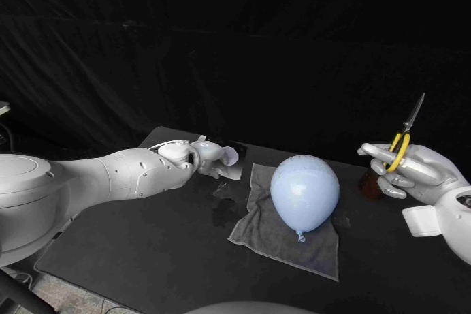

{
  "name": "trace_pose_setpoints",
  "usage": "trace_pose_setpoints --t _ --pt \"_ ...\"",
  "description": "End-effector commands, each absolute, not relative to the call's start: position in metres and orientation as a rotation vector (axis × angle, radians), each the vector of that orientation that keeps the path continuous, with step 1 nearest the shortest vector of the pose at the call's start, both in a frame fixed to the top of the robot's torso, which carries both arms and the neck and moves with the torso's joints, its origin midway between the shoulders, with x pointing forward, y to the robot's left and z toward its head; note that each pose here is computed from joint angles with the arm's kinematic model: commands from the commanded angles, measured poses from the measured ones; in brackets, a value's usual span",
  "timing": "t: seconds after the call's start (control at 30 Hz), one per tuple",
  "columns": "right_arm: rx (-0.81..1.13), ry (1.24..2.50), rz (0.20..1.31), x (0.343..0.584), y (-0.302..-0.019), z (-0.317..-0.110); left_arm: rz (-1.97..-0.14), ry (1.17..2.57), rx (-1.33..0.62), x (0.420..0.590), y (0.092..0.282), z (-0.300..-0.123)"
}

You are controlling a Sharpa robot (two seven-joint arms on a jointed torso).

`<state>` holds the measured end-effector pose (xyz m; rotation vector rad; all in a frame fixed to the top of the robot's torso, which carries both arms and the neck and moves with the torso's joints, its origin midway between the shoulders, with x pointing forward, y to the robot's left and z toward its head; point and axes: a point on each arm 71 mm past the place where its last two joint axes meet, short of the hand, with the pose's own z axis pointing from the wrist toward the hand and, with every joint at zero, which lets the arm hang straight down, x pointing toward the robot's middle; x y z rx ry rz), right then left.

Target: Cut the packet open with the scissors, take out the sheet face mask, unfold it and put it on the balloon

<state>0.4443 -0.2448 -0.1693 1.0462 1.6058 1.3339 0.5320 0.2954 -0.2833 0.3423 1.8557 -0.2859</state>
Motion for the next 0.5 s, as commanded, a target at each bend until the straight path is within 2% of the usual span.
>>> trace_pose_setpoints --t 0.03,0.5 --pt "1.02 1.612 1.351 0.4438 -0.2428 -0.1683 -0.264 1.877 0.328 0.531 0.2985 -0.2871" --pt "1.014 1.617 1.352 0.4437 -0.2431 -0.1685 -0.298 1.873 0.307 0.5292 0.3 -0.2859"
